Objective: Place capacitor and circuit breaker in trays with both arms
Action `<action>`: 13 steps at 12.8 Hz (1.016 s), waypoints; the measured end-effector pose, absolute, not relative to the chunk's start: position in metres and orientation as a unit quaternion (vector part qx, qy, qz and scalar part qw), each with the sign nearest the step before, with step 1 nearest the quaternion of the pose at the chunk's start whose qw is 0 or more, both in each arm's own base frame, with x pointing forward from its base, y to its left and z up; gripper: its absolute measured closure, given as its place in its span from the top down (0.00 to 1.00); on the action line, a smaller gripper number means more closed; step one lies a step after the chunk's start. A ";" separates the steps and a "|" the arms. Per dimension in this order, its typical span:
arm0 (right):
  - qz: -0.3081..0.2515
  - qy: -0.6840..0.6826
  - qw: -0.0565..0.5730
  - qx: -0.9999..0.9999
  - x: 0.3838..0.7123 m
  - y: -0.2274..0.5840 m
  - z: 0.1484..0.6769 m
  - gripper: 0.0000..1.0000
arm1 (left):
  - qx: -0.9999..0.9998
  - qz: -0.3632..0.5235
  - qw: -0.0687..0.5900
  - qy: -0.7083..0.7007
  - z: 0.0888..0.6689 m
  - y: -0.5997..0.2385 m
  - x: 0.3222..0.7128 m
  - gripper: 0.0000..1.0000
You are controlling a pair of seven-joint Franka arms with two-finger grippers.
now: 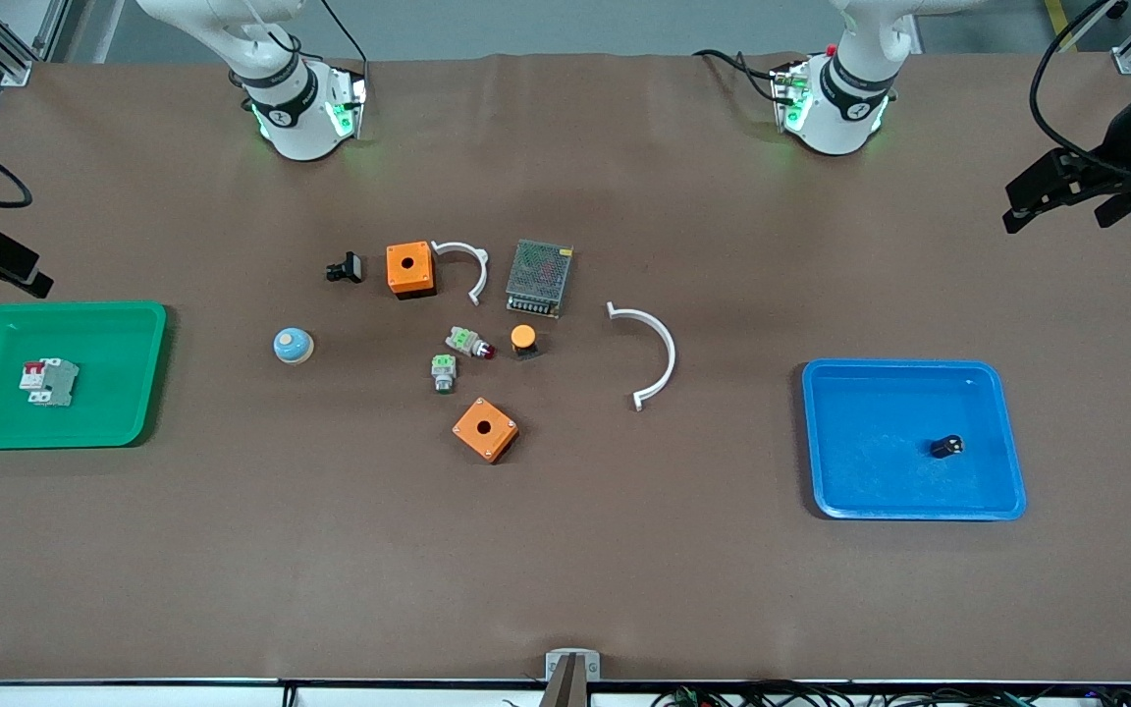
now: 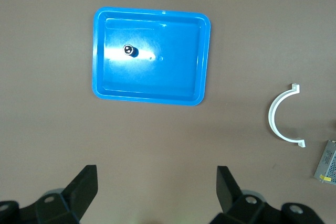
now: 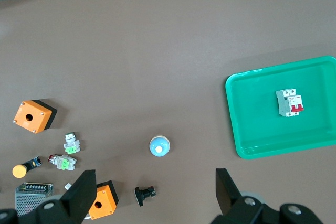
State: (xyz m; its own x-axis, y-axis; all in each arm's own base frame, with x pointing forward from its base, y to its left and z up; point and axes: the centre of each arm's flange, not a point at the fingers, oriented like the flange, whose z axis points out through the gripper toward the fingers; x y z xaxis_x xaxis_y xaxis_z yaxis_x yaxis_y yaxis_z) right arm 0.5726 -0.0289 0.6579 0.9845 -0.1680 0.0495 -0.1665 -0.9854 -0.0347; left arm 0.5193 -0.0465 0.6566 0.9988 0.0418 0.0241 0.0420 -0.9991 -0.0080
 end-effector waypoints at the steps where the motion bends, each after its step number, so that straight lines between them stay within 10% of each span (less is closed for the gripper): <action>1: -0.026 0.084 0.015 -0.996 0.573 -0.029 0.658 1.00 | -1.000 -0.013 0.004 -0.020 0.657 -0.047 0.521 1.00; 13: -0.027 0.084 0.015 -0.996 0.573 -0.029 0.658 1.00 | -1.000 -0.010 0.002 0.003 0.650 -0.048 0.536 1.00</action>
